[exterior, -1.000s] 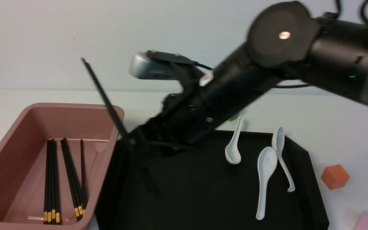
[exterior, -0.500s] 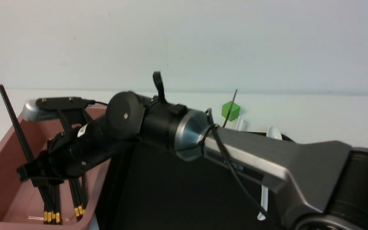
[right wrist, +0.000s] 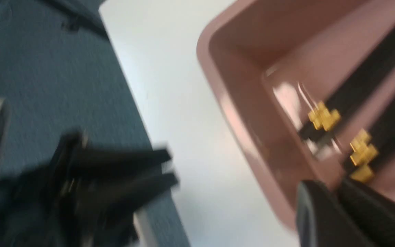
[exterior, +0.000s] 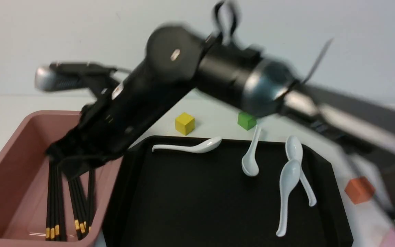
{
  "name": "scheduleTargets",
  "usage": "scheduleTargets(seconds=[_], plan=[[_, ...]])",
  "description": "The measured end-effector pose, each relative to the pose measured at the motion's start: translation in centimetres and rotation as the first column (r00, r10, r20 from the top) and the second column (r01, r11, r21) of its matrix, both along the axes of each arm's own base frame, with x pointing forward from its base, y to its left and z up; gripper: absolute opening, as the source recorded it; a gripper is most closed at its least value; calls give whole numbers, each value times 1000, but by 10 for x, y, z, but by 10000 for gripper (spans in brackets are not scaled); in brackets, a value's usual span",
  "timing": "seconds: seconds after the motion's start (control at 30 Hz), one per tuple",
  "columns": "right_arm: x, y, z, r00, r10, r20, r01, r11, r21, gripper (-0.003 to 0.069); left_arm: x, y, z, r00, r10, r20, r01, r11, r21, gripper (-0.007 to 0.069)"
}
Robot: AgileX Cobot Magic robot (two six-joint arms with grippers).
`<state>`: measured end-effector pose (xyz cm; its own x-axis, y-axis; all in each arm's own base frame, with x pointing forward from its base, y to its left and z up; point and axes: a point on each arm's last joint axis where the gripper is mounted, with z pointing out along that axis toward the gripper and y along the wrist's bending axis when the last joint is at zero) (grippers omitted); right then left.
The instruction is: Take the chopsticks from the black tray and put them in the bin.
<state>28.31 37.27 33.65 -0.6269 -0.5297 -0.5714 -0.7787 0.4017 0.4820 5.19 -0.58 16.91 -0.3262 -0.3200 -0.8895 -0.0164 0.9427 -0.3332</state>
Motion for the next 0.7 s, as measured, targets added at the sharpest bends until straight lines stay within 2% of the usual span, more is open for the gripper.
scheduleTargets(seconds=[0.03,0.1,0.2,0.37,0.43,0.5,0.53,0.7], plan=[[-7,-16,18,999,31,16,-30,999,-34,6,0,0,0,1000,0,0,0,1000,0,238],[-17,-36,46,997,32,77,-28,998,-50,-11,0,0,0,1000,0,0,0,1000,0,238],[-35,-66,84,986,-19,166,30,997,-65,-12,0,0,0,1000,0,0,0,1000,0,238],[-68,-118,107,958,-71,278,114,984,-140,-9,0,0,0,1000,0,0,0,1000,0,238],[-86,-143,100,955,-88,282,147,970,-195,-8,0,0,0,1000,0,0,0,1000,0,238],[-110,-170,93,952,-117,281,177,963,-201,-8,0,0,0,1000,0,0,0,1000,0,238],[-109,-170,89,954,-116,277,178,962,-209,-8,0,0,0,1000,0,0,0,1000,0,238],[-163,-231,51,896,-225,384,263,964,-50,-4,0,0,0,1000,0,0,0,1000,0,238]])
